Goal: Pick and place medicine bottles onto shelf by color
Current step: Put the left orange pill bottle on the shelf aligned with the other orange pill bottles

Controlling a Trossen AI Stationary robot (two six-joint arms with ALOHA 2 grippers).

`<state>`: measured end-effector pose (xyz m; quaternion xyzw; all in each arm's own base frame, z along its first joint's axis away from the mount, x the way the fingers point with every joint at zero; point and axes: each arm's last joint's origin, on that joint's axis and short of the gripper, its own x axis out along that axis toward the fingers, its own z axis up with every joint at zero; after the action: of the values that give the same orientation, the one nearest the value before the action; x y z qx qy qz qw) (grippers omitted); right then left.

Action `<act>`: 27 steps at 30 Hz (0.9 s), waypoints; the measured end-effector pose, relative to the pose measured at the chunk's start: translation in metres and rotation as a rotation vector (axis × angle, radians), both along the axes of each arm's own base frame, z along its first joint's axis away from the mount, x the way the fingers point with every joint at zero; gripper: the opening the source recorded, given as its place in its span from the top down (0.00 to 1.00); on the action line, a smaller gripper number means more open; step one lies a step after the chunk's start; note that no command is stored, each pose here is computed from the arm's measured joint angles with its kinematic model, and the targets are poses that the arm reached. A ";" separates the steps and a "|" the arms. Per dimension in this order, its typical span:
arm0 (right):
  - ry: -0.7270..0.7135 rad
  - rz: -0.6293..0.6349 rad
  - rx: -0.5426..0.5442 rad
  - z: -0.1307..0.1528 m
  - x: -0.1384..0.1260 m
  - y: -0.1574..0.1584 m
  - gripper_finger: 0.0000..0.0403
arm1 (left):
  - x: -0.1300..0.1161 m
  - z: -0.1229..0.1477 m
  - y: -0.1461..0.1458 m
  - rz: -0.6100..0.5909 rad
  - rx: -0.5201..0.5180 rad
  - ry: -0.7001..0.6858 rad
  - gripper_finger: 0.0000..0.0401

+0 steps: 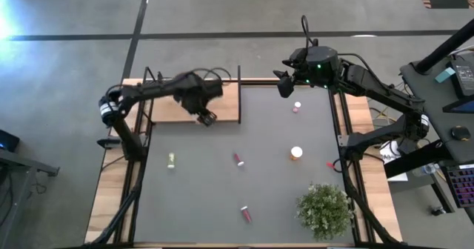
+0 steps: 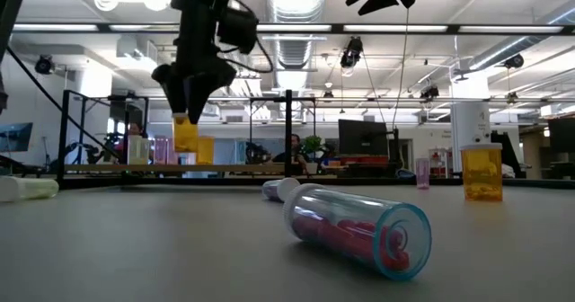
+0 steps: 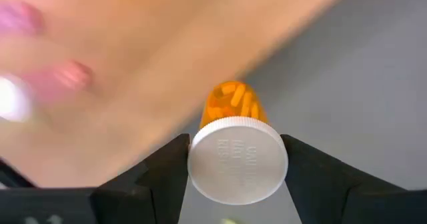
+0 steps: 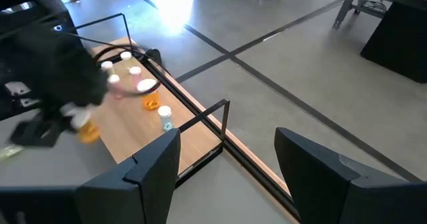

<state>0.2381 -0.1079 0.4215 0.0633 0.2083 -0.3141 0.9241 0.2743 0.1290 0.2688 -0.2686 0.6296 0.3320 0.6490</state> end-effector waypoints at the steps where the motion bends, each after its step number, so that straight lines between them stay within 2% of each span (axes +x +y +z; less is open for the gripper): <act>1: 0.000 0.000 0.000 0.000 0.000 0.000 0.42 | -0.004 0.000 0.008 -0.013 0.001 0.006 0.49; 10: -0.001 0.000 0.000 0.000 0.000 0.000 0.42 | -0.020 -0.001 0.052 -0.084 0.045 -0.034 0.49; 14: 0.000 0.000 0.000 0.000 0.000 0.000 0.42 | -0.021 -0.003 0.062 -0.098 0.079 -0.036 0.49; 27: 0.000 0.000 0.000 0.000 0.000 0.000 0.42 | -0.020 -0.012 0.075 -0.093 0.071 -0.025 0.49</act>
<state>0.2380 -0.1078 0.4216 0.0633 0.2081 -0.3139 0.9242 0.2543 0.2044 0.2567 -0.2202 0.6209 0.3203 0.6807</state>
